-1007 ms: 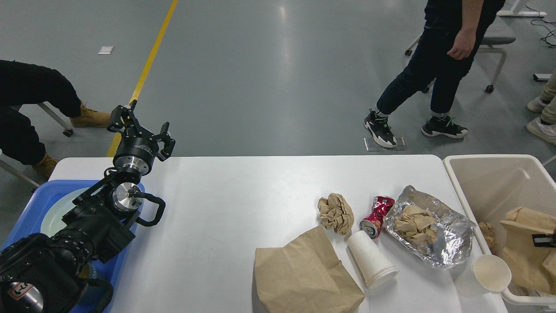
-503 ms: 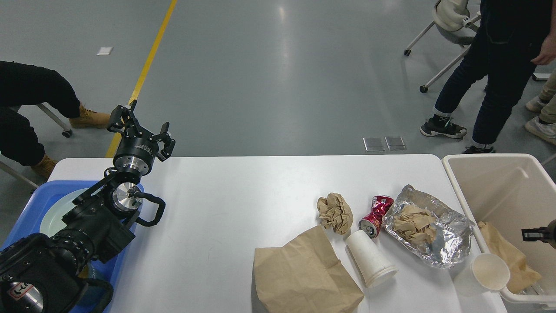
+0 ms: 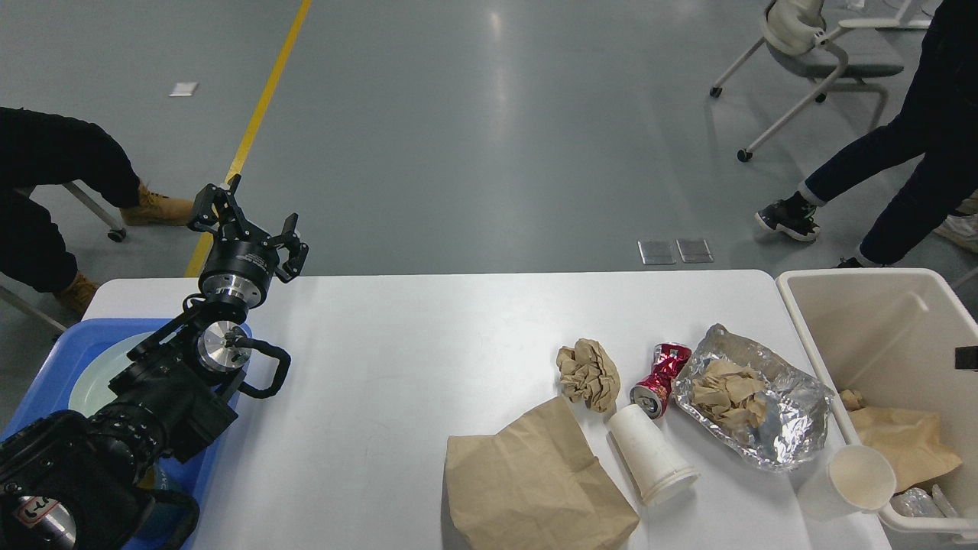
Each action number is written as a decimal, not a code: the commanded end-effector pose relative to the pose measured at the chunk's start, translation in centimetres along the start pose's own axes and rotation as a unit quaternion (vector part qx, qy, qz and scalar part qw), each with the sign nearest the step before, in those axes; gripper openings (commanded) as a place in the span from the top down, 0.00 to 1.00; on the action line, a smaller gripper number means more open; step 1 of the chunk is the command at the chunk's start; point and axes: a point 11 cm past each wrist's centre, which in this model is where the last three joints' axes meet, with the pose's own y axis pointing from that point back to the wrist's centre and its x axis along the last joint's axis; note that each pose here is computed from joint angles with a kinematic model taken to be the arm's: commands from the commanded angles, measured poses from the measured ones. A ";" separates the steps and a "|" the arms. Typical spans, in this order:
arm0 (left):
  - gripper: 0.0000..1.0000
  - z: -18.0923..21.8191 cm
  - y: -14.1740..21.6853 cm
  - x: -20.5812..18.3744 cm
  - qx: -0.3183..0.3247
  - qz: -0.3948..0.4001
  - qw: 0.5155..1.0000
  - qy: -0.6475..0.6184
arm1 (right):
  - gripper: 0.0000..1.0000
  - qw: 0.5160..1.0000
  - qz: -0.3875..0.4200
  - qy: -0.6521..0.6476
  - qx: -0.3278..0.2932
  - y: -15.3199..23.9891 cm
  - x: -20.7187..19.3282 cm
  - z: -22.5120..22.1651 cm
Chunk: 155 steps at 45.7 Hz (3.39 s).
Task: Tidy desktop
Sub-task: 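Move the right gripper down toward the nearer brown paper bag, then grasp the top edge of the nearer paper bag with the right gripper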
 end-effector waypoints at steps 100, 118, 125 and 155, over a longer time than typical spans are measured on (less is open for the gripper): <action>0.04 0.0 0.0 0.0 0.000 0.000 1.000 0.000 | 0.00 0.856 -0.297 0.117 0.406 15.9 -14.0 -35.0; 0.04 0.0 0.0 0.0 0.000 0.000 1.000 0.000 | 0.00 0.845 -0.311 0.087 0.425 14.3 -15.7 -37.0; 0.04 0.0 0.0 0.0 0.000 0.000 1.000 0.000 | 0.00 0.854 -0.312 0.070 0.411 11.9 -16.6 -36.8; 0.04 0.0 0.0 0.0 0.000 0.000 1.000 0.000 | 1.00 0.837 -0.367 0.096 0.393 11.8 -17.9 -36.3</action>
